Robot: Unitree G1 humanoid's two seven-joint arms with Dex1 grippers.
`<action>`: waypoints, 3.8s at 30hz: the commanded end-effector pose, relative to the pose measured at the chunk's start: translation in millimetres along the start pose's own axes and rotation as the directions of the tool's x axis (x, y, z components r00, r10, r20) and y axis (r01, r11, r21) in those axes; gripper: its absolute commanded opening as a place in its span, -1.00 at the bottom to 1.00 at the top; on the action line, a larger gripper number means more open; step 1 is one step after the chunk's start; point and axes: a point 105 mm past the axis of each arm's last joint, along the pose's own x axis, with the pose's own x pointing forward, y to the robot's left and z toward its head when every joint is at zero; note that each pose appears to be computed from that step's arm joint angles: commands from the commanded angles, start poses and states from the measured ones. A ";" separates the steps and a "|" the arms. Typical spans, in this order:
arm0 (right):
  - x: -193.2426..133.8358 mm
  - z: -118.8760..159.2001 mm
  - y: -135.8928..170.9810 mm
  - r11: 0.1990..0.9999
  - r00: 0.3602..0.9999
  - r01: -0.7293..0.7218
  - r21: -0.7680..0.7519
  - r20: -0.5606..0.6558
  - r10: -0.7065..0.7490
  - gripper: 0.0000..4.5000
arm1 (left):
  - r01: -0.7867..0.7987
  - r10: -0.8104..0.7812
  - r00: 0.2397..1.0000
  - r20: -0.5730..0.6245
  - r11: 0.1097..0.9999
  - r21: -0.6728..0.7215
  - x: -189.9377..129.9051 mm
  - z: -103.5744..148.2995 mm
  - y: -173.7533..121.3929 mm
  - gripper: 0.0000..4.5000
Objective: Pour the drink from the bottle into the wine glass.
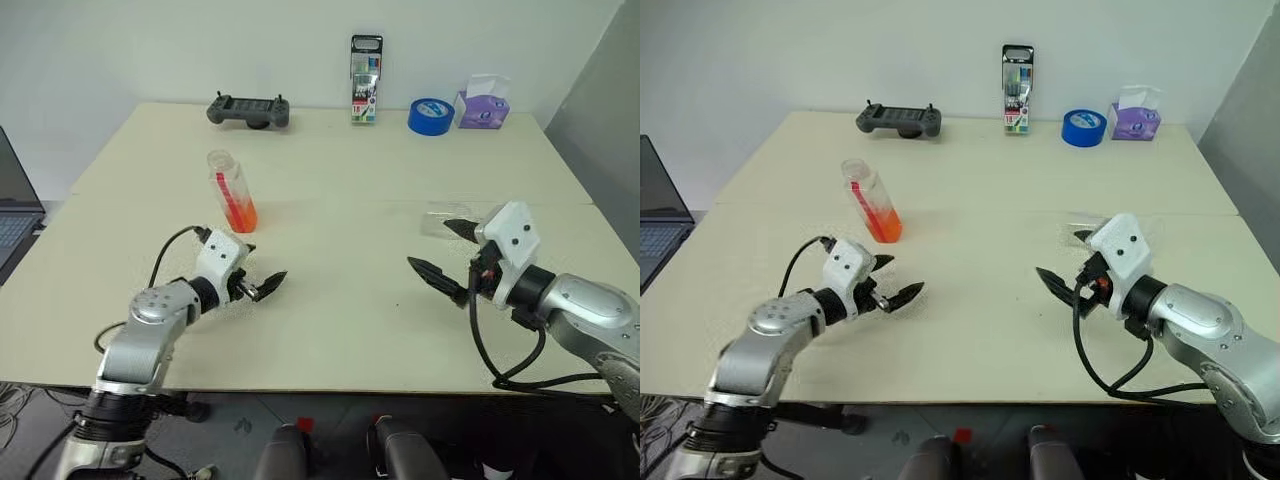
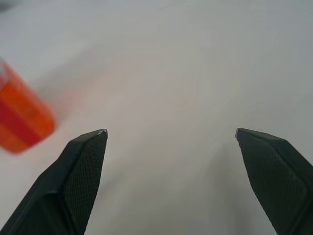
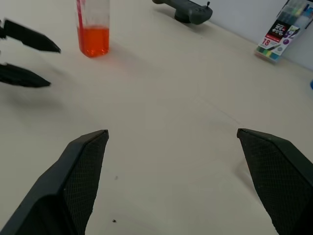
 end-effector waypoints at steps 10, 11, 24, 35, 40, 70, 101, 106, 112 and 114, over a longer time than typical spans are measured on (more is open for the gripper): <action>24.3 -89.8 -90.2 0.772 0.919 0.092 -0.628 -0.245 -0.309 1.00 | 0.299 -0.300 0.937 0.179 0.954 0.032 25.9 60.7 -34.7 0.99; 25.5 -94.3 -93.9 0.759 0.913 0.082 -0.646 -0.256 -0.316 1.00 | 0.303 -0.303 0.936 0.181 0.953 0.033 27.3 61.1 -35.6 0.99; 70.6 -115.5 -131.8 0.637 0.882 0.017 -0.770 -0.289 -0.372 1.00 | 0.335 -0.334 0.923 0.189 0.942 0.025 29.0 58.2 -46.1 0.99; 82.2 -128.5 -138.1 0.613 0.863 -0.068 -0.787 -0.355 -0.360 0.44 | 0.317 -0.315 0.929 0.194 0.948 0.021 27.8 56.0 -46.5 1.00; 81.1 -130.5 -139.3 0.609 0.860 -0.076 -0.789 -0.361 -0.361 -0.31 | 0.316 -0.313 0.929 0.195 0.949 0.018 27.2 54.9 -47.2 1.00; 214.5 -19.5 52.8 0.880 0.983 -0.041 0.474 0.178 -0.050 -0.94 | 0.070 -0.047 0.991 0.126 0.981 -0.182 -51.6 5.7 -68.2 1.00; 220.4 38.4 86.1 0.926 0.929 -0.135 0.352 0.371 -0.005 -0.94 | -0.112 0.133 0.981 0.140 0.983 -0.149 -74.6 -0.3 -26.8 1.00; 222.8 45.0 100.2 0.929 0.923 -0.162 0.332 0.385 0.023 -0.94 | -0.120 0.140 0.981 0.136 0.982 -0.143 -76.6 1.1 -25.0 1.00; 224.2 36.6 107.3 0.931 0.935 -0.148 0.333 0.353 0.023 -0.94 | -0.117 0.136 0.981 0.137 0.984 -0.137 -75.9 3.9 -25.3 1.00; 224.4 33.9 108.4 0.932 0.939 -0.147 0.332 0.342 0.026 -0.94 | -0.116 0.135 0.982 0.136 0.984 -0.136 -75.8 4.2 -24.9 1.00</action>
